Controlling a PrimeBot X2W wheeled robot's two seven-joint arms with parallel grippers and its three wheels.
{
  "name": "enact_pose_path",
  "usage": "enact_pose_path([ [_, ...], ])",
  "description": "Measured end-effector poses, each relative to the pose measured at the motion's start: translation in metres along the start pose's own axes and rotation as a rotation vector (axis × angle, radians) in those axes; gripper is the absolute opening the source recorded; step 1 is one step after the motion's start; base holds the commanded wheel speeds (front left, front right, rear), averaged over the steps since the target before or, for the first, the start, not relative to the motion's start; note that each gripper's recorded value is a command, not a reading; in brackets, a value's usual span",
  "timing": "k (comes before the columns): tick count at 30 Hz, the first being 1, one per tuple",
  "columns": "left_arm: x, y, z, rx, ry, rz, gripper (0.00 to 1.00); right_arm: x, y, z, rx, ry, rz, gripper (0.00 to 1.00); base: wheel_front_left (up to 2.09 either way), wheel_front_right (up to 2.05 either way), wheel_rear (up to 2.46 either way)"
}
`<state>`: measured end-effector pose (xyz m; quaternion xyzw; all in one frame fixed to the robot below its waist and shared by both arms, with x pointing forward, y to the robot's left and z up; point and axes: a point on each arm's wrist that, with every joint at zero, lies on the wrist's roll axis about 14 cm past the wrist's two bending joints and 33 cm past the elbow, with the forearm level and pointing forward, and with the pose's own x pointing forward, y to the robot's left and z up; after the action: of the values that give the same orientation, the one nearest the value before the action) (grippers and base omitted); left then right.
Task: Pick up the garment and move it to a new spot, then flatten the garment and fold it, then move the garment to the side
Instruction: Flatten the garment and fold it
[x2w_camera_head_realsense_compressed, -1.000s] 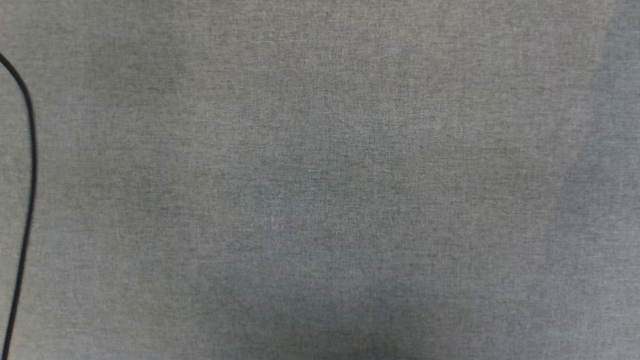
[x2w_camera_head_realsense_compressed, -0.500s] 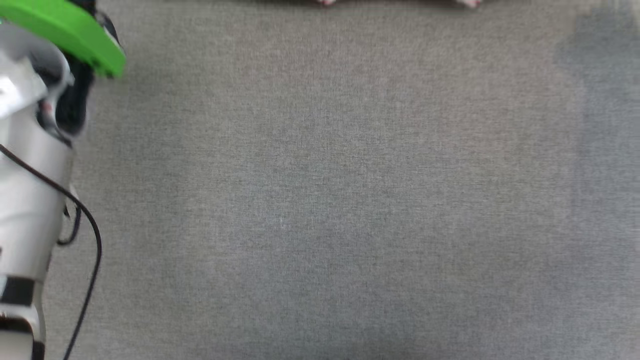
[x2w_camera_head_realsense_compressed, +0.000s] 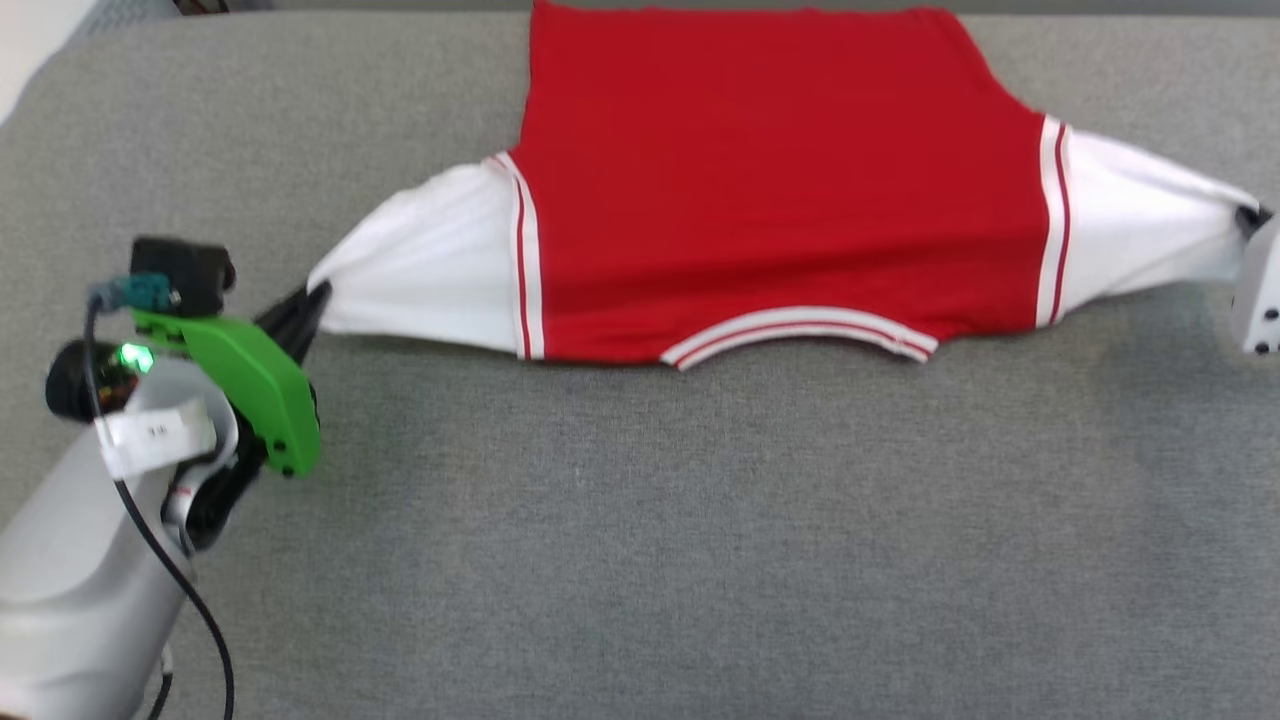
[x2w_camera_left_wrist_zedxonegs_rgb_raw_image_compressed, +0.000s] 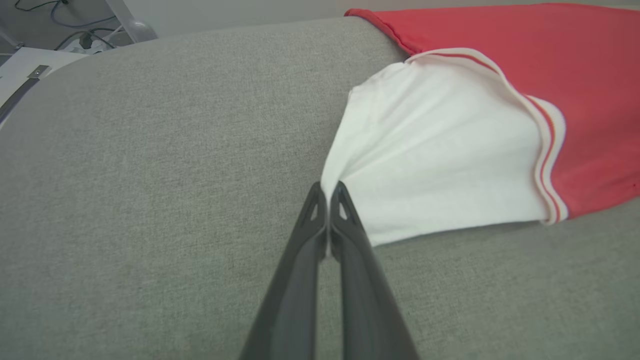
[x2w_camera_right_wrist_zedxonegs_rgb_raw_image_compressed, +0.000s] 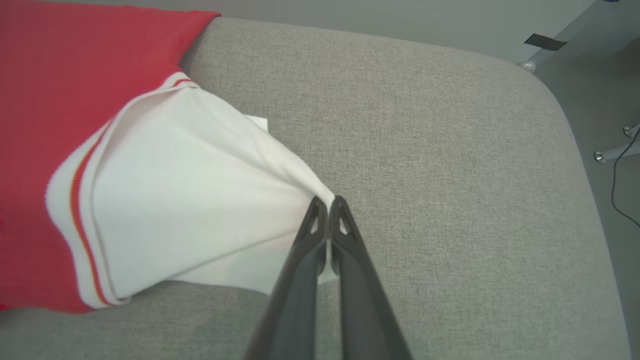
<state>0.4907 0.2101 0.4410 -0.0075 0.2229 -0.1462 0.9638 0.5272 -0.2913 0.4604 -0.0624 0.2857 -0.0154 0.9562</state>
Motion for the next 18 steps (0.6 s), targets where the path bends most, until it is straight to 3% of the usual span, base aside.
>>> enact_pose_path([
  [18,-0.100,-0.047,-0.070,-0.096,0.219,-0.060,0.00,-0.097,-0.008,-0.103,0.198,0.265,0.082,0.00,0.00,0.00,0.00],
])
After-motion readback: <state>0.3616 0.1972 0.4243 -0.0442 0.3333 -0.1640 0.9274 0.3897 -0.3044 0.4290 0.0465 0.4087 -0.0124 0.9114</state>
